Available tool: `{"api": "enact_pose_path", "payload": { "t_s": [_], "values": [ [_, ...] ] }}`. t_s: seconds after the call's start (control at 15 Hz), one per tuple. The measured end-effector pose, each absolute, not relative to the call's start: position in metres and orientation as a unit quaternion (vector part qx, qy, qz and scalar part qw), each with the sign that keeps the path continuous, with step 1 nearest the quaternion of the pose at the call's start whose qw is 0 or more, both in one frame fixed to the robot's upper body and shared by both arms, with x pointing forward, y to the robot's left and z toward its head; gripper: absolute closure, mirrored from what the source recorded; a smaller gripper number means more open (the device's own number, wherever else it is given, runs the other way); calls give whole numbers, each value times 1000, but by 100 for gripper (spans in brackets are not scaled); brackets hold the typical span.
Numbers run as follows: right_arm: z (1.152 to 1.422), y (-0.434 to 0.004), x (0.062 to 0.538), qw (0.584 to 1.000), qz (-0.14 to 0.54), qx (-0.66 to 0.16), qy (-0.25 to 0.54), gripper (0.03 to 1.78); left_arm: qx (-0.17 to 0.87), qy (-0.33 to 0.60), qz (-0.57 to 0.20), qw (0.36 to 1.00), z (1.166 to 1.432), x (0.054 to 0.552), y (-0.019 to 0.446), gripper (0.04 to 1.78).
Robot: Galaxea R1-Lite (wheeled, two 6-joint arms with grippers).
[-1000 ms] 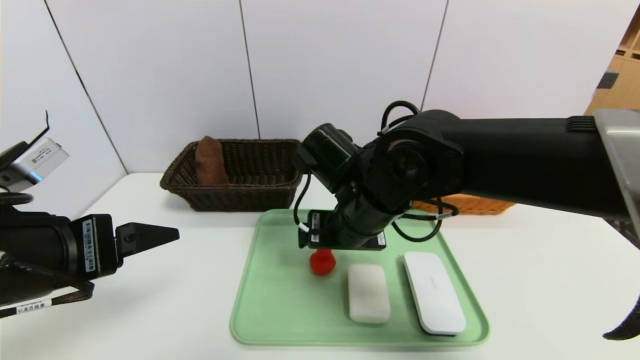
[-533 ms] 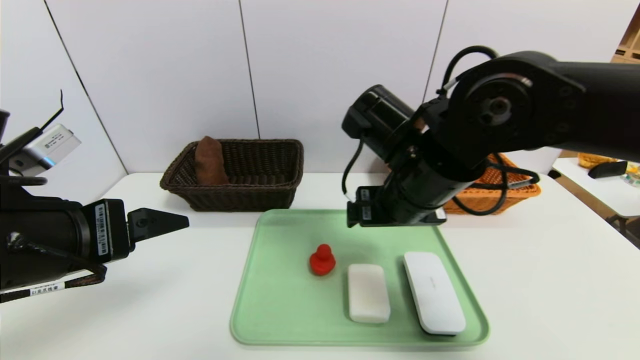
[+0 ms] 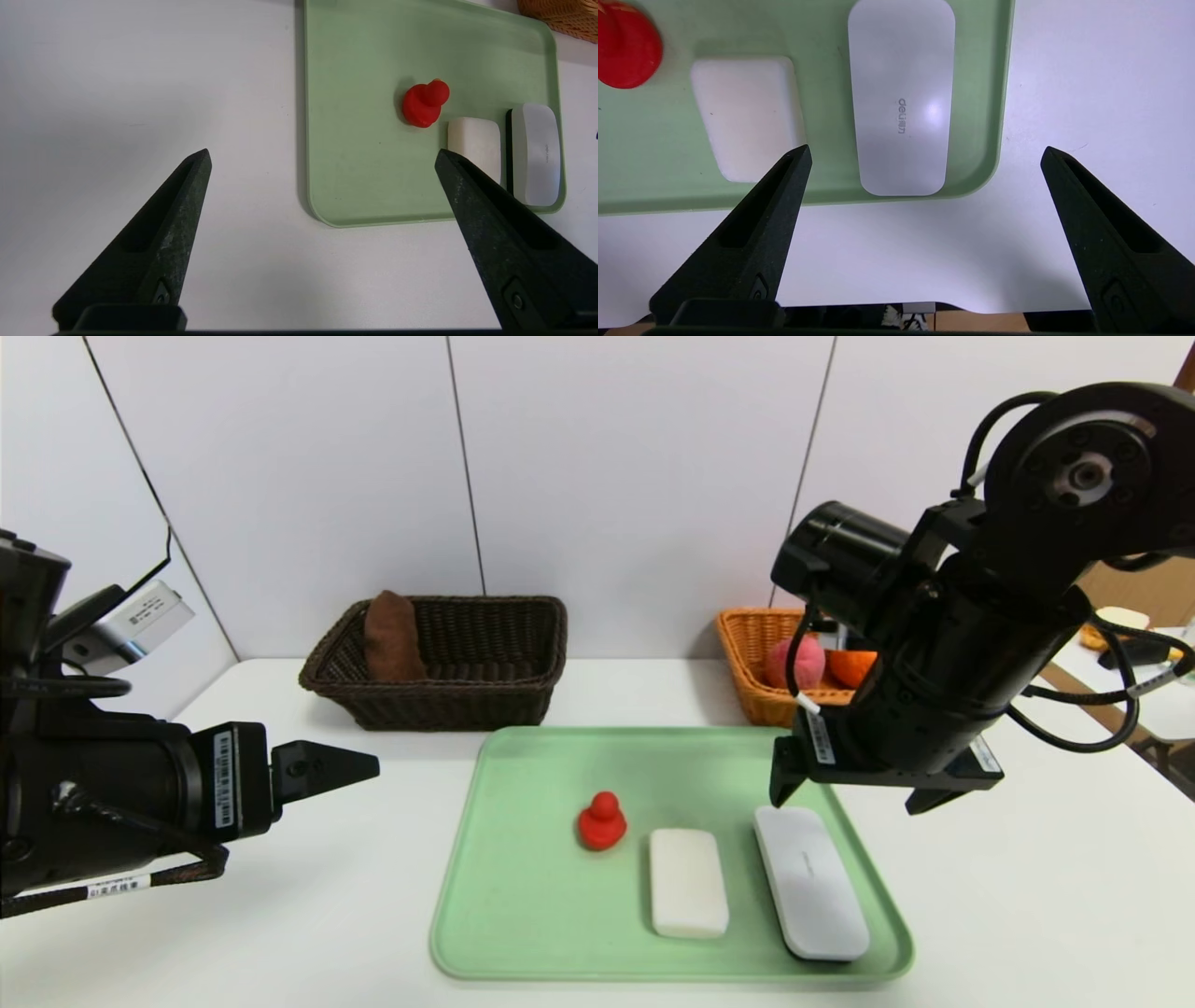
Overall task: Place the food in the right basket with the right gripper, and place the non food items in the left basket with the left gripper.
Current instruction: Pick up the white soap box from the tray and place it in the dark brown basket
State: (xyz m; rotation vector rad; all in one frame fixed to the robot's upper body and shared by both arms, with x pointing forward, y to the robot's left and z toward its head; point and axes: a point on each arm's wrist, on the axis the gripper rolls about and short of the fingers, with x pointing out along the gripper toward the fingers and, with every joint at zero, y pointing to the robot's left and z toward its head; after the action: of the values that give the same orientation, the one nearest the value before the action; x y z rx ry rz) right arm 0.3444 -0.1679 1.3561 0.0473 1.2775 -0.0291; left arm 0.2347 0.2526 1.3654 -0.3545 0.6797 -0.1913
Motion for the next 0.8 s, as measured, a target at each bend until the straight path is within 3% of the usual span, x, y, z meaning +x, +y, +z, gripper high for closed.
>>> {"api": "enact_pose_path", "payload": {
  "t_s": [0.33, 0.8],
  "values": [
    [1322, -169, 353, 781, -24, 32, 623, 11, -170, 337, -93, 922, 1363, 236, 251, 13],
    [1302, -163, 363, 768, -27, 27, 639, 11, -169, 339, -90, 921, 1361, 236, 251, 13]
  ]
}}
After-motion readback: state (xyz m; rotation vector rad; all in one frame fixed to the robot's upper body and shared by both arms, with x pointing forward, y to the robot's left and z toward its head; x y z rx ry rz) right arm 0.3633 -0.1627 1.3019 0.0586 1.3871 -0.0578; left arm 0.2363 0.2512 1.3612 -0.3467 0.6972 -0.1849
